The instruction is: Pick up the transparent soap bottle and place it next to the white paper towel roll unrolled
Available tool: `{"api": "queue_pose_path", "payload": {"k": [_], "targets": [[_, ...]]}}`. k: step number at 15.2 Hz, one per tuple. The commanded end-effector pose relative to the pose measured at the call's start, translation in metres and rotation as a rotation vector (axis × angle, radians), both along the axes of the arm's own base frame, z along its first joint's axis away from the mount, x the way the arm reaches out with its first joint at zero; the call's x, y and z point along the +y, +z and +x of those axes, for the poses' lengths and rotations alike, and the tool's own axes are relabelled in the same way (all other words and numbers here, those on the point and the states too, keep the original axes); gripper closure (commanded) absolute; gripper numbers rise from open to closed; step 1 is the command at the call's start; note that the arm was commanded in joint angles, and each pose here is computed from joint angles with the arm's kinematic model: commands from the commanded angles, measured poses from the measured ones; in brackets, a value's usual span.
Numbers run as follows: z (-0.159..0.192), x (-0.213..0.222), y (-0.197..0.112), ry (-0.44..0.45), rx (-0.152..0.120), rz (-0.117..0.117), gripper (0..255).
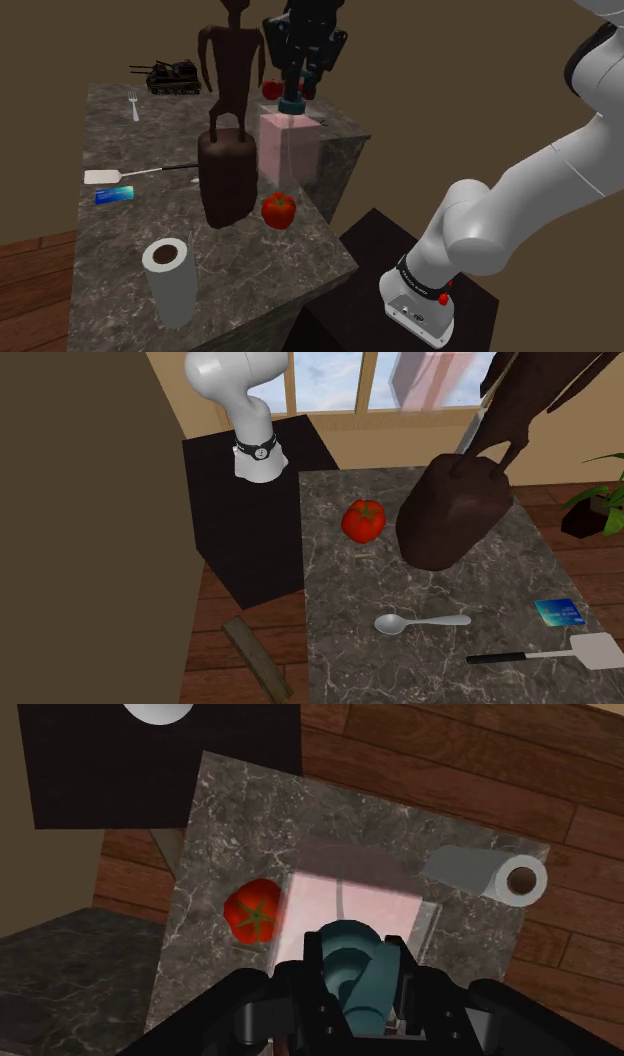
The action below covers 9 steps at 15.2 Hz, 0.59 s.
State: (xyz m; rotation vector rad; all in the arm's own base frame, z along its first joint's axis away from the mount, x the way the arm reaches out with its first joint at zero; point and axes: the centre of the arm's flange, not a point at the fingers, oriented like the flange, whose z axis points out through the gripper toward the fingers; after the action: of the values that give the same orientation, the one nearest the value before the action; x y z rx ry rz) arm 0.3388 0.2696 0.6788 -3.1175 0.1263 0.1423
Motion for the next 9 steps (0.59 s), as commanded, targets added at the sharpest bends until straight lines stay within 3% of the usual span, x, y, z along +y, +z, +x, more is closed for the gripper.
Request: {"api": "queue_pose_path", "payload": {"k": [1,5,9], "targets": [[-0.022,0.021,0.0,-0.001,0.0,0.0,255],[-0.06,0.058,0.0,-0.001,0.0,0.0,255],[-0.062,0.061,-0.016,-0.001,0.0,0.0,255]]}}
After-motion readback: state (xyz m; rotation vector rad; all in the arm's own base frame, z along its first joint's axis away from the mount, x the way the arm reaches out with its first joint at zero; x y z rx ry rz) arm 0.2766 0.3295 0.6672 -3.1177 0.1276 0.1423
